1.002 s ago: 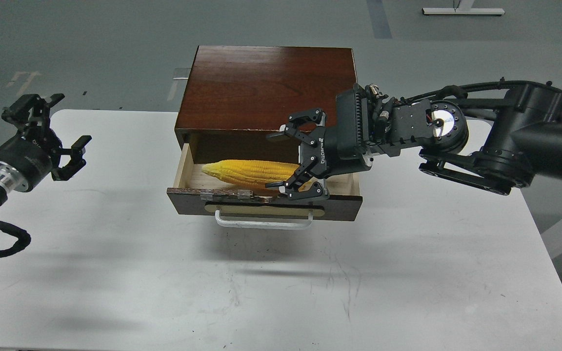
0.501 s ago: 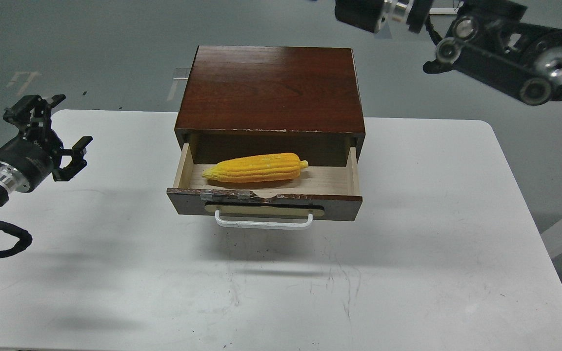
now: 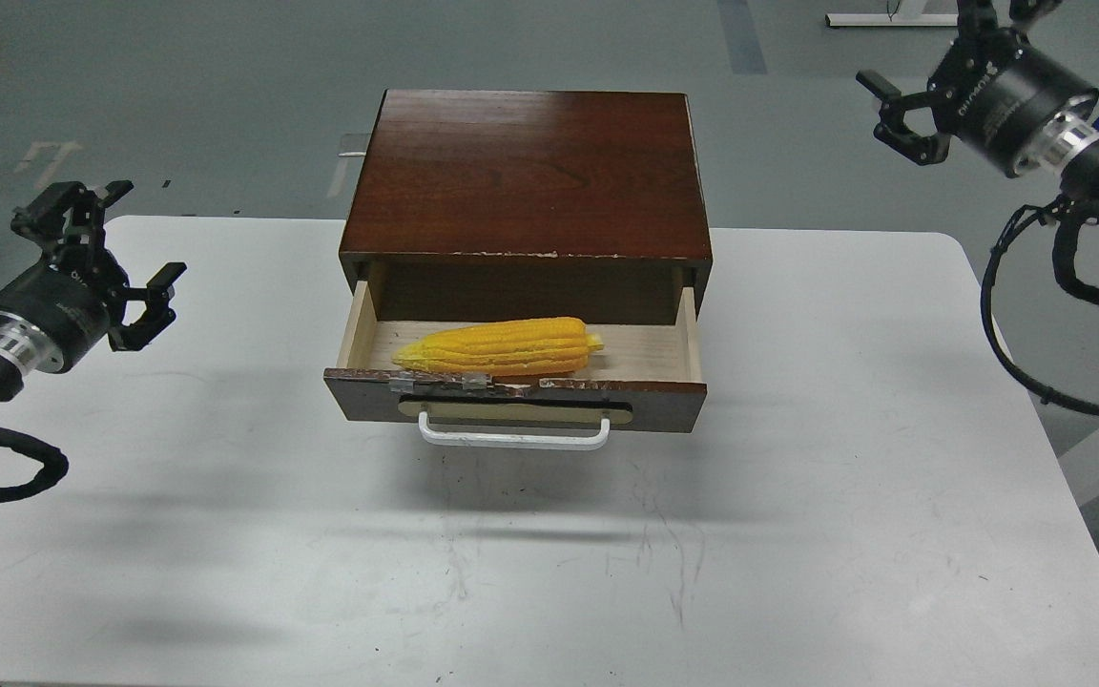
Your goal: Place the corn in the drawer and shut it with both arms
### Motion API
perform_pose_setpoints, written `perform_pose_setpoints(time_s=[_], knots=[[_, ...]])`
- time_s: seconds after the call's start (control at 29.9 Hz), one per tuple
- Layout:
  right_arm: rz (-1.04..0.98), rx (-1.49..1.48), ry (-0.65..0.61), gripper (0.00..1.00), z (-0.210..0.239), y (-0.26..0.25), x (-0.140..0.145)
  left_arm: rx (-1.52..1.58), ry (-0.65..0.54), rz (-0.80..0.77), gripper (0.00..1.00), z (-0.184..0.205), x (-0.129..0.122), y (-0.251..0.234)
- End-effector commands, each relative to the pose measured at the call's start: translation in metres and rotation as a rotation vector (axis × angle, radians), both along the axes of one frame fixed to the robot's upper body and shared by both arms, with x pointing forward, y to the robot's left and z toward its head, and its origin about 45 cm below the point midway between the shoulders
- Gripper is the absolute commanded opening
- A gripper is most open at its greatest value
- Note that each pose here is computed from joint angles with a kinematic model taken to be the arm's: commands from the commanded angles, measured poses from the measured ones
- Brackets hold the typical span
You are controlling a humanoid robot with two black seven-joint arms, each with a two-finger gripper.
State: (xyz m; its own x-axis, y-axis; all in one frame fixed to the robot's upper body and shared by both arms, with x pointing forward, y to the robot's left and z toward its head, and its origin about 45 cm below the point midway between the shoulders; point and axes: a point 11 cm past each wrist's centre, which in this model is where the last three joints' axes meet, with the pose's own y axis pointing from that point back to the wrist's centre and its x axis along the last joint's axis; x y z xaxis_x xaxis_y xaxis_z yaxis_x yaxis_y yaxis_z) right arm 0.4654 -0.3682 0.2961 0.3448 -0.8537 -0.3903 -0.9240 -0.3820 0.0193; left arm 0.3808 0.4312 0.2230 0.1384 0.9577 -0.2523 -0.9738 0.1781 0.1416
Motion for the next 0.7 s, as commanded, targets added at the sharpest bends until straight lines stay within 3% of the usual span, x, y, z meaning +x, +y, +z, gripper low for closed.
perform_pose_setpoints(time_s=[0.0,0.17,0.27,0.4,0.43,0.53,0.67], knots=[[-0.047,0.065,0.059,0.99,-0.031,-0.012,-0.015,-0.002,-0.007,-0.001,0.98,0.002,0.001,-0.001],[-0.058,0.069,0.083,0.99,-0.045,-0.016,-0.022,-0.01,-0.072,0.005,0.98,0.012,0.003,-0.002],[-0.059,0.063,0.084,0.99,-0.044,-0.018,-0.022,-0.029,-0.28,0.013,0.98,0.052,0.006,-0.011],[-0.056,0.052,0.092,0.99,-0.048,-0.018,-0.024,0.325,-0.456,-0.136,0.98,0.115,0.01,-0.053],[-0.056,0.049,0.099,0.99,-0.05,-0.018,-0.025,0.514,-0.547,-0.153,0.98,0.131,0.013,-0.065],[-0.058,0.047,0.107,0.99,-0.054,-0.02,-0.027,0.947,-0.769,-0.108,0.98,0.166,0.018,-0.075],[-0.074,0.03,0.119,0.99,-0.057,-0.03,-0.033,1.213,-0.899,-0.159,0.98,0.18,0.015,-0.085]])
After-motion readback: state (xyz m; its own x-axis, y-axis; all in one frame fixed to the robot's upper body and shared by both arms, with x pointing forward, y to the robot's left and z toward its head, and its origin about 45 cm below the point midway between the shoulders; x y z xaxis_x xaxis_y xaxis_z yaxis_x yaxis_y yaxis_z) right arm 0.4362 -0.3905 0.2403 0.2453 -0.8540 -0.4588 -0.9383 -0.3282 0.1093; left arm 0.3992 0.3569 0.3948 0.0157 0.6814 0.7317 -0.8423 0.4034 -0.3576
